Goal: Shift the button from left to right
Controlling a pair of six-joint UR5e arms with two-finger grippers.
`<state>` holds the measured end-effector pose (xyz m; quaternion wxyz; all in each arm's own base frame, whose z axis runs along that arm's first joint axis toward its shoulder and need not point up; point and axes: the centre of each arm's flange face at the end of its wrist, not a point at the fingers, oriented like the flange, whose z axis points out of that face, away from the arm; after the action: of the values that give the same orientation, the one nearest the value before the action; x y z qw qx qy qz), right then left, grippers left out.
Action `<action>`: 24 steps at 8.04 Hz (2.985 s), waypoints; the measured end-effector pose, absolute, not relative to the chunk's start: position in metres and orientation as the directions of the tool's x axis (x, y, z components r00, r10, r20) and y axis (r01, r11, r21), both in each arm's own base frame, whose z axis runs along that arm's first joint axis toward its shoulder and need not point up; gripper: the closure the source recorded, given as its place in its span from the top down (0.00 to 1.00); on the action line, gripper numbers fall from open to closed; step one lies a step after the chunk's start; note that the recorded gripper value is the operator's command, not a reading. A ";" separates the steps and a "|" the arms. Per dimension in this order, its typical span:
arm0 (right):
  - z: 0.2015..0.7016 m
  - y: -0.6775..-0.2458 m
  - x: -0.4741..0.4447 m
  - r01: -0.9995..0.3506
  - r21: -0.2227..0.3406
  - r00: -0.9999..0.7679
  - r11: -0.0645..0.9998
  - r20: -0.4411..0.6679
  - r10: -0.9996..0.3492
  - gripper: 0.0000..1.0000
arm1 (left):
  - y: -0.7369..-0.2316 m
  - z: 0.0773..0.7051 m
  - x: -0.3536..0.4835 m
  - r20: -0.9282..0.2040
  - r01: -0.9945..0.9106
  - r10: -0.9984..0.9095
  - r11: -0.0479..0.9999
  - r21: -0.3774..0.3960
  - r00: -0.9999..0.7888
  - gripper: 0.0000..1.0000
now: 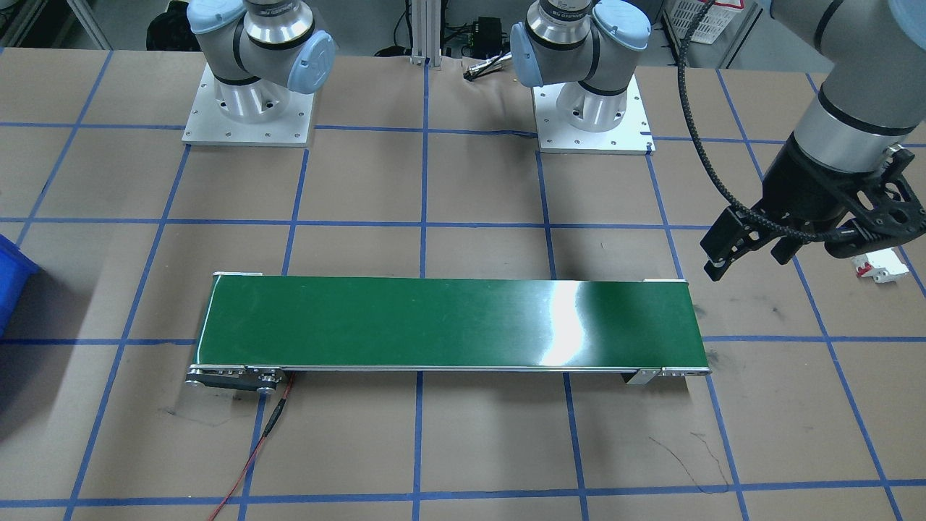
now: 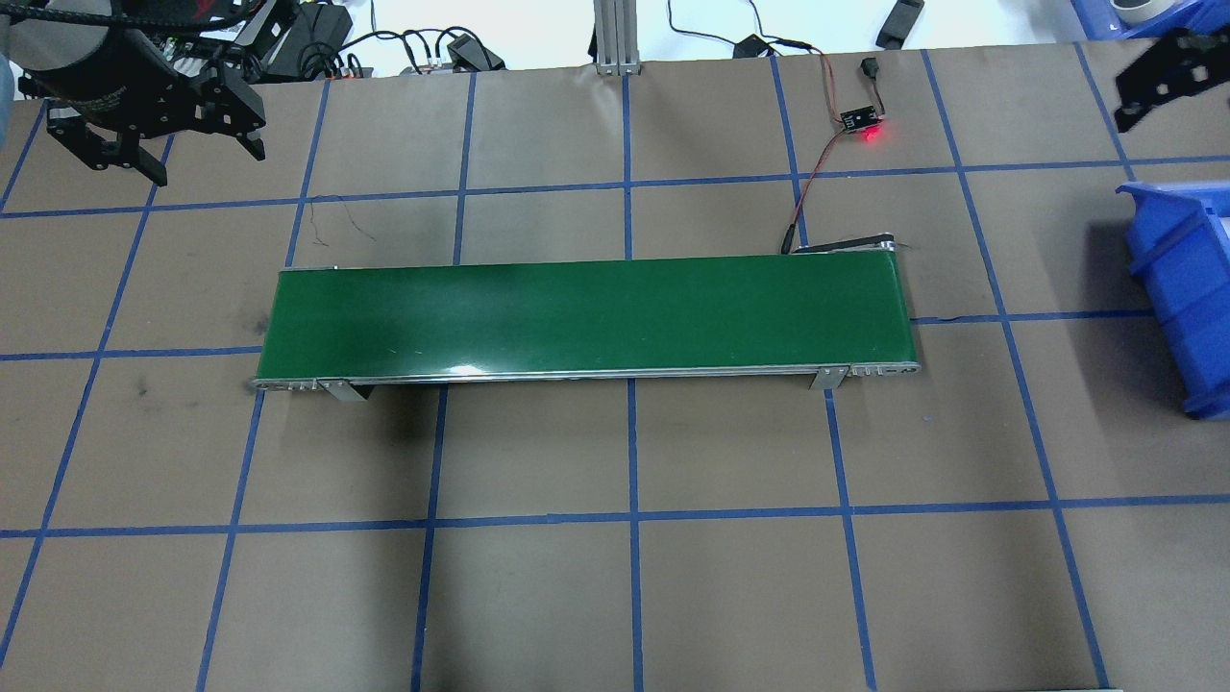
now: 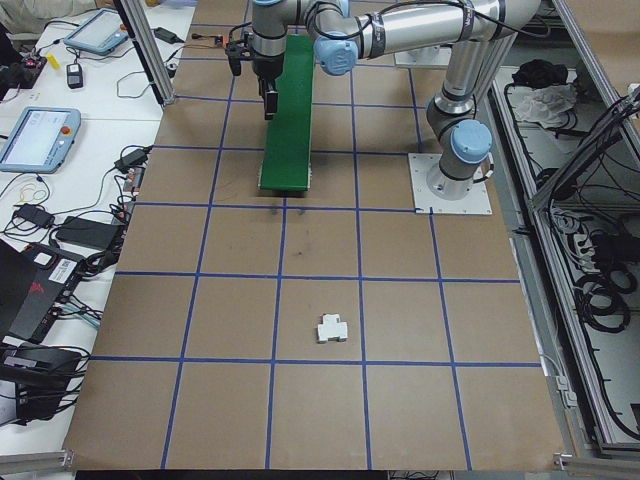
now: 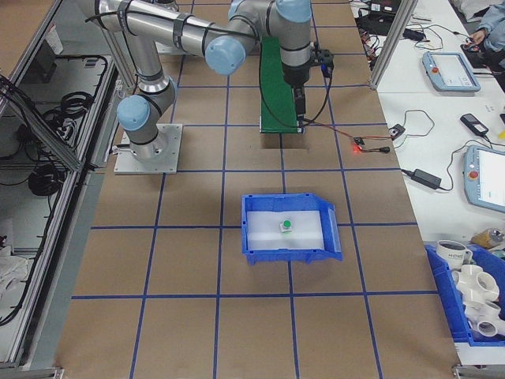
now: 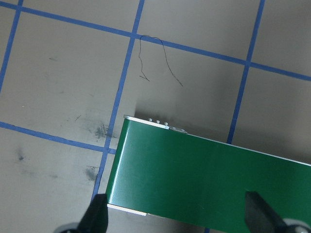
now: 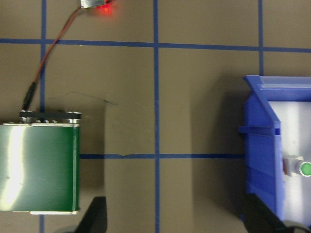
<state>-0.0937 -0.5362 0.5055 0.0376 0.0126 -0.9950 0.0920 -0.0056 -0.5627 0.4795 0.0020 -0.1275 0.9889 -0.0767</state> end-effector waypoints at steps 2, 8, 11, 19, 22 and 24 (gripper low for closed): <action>0.521 -0.536 0.017 -0.006 -0.222 -0.999 0.975 0.041 0.003 1.00 | -0.564 0.479 -0.008 0.026 -0.251 -0.250 0.956 -0.151 -0.968 1.00; 0.520 -0.509 0.162 -0.059 -0.227 -0.998 0.972 0.009 -0.058 1.00 | -0.563 0.472 -0.067 0.019 -0.147 -0.146 0.979 -0.139 -0.989 1.00; 0.513 -0.514 0.164 -0.073 -0.228 -0.997 0.971 0.014 -0.071 1.00 | -0.562 0.472 -0.068 0.016 -0.143 -0.142 0.980 -0.139 -0.990 1.00; 0.507 -0.520 0.160 -0.065 -0.235 -0.998 0.970 0.023 -0.062 1.00 | -0.562 0.472 -0.068 0.016 -0.142 -0.141 0.980 -0.140 -0.990 1.00; 0.506 -0.522 0.159 -0.063 -0.238 -0.998 0.969 0.024 -0.059 1.00 | -0.563 0.471 -0.068 0.016 -0.142 -0.141 0.980 -0.139 -0.990 1.00; 0.505 -0.522 0.159 -0.061 -0.237 -0.998 0.970 0.025 -0.057 1.00 | -0.563 0.471 -0.068 0.015 -0.142 -0.141 0.980 -0.138 -0.990 1.00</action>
<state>0.1589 -0.5220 0.5052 0.0089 0.0296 -0.9923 0.1196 -0.0679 -0.5627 0.4711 -0.0026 -0.0712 0.9950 -0.0697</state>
